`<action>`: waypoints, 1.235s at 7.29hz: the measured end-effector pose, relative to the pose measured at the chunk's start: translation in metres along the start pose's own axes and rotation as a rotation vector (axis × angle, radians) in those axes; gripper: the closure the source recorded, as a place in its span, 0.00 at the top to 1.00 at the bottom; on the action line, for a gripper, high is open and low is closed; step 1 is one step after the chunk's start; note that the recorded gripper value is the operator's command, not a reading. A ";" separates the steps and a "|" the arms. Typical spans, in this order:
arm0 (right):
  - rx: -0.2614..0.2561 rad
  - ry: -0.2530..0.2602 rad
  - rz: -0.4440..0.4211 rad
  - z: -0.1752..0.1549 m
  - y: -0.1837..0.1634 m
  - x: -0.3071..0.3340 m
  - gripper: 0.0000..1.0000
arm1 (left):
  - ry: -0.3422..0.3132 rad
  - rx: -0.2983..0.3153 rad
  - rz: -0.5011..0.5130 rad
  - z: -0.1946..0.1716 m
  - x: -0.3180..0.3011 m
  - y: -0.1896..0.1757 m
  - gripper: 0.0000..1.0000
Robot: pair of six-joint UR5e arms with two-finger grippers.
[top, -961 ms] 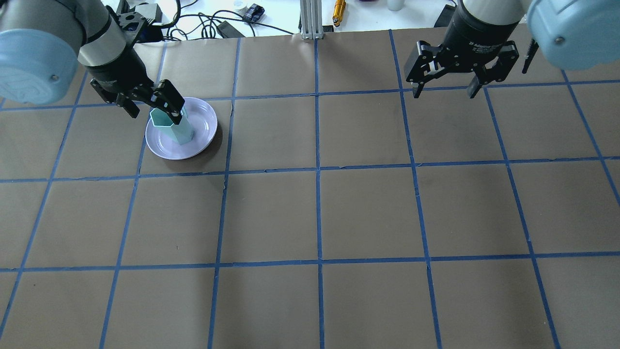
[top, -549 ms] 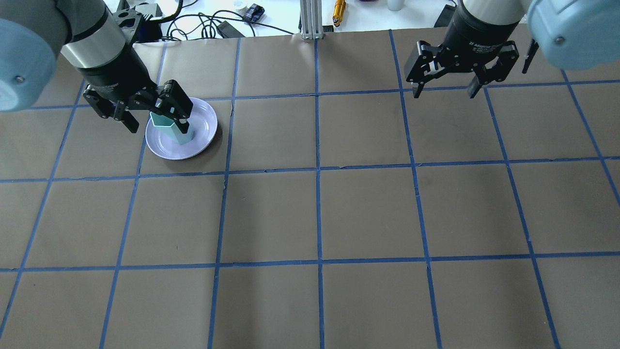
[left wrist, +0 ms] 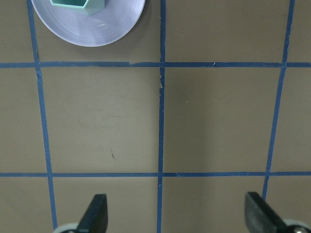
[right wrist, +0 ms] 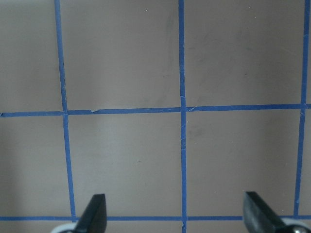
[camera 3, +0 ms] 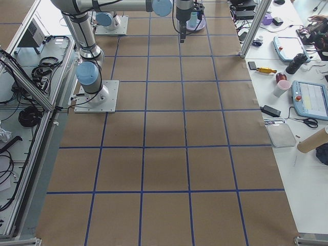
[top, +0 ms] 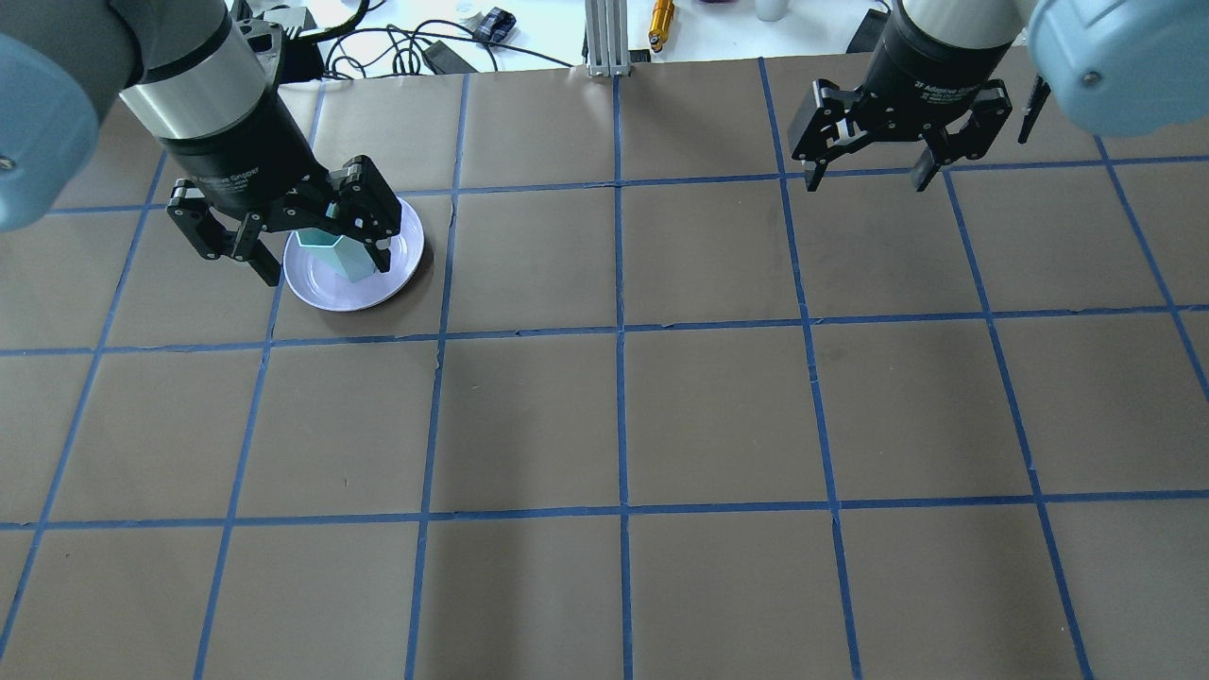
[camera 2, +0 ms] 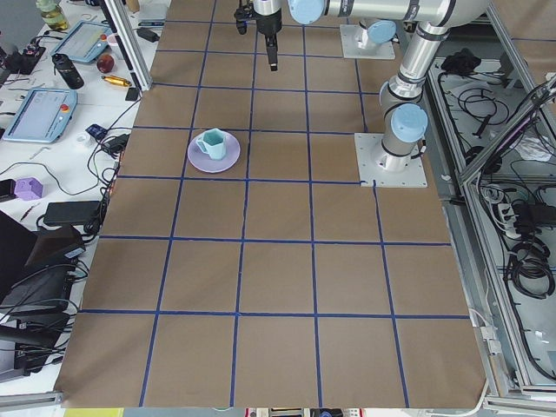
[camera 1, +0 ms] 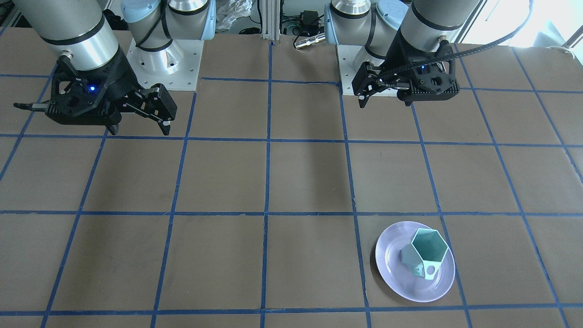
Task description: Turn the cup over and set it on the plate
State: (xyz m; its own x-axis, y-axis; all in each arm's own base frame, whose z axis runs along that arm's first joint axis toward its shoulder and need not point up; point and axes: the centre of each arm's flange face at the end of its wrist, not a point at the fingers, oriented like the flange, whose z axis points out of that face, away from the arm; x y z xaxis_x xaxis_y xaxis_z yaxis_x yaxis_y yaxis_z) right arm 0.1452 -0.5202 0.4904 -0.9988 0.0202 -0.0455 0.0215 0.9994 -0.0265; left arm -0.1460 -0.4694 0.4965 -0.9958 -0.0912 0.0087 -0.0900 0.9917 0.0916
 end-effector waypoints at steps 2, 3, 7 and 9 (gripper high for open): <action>0.000 0.000 0.000 0.000 0.000 0.000 1.00 | -0.010 0.016 0.001 -0.002 0.002 -0.001 1.00; 0.000 0.000 0.000 0.000 0.000 0.000 1.00 | -0.011 0.028 0.004 -0.003 0.002 -0.003 1.00; 0.000 0.000 0.000 0.000 0.000 0.000 1.00 | -0.011 0.043 0.008 -0.005 0.002 -0.006 1.00; 0.000 0.000 0.000 0.000 0.000 0.000 1.00 | -0.011 0.040 0.008 -0.003 0.002 -0.007 1.00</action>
State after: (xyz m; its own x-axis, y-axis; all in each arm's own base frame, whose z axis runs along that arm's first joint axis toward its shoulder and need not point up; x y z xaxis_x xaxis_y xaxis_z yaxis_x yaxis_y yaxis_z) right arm 0.1452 -0.5202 0.4902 -0.9988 0.0203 -0.0454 0.0215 0.9994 -0.0261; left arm -0.1471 -0.4770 0.4992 -0.9966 -0.0820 -0.0015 -0.0820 0.9953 0.0514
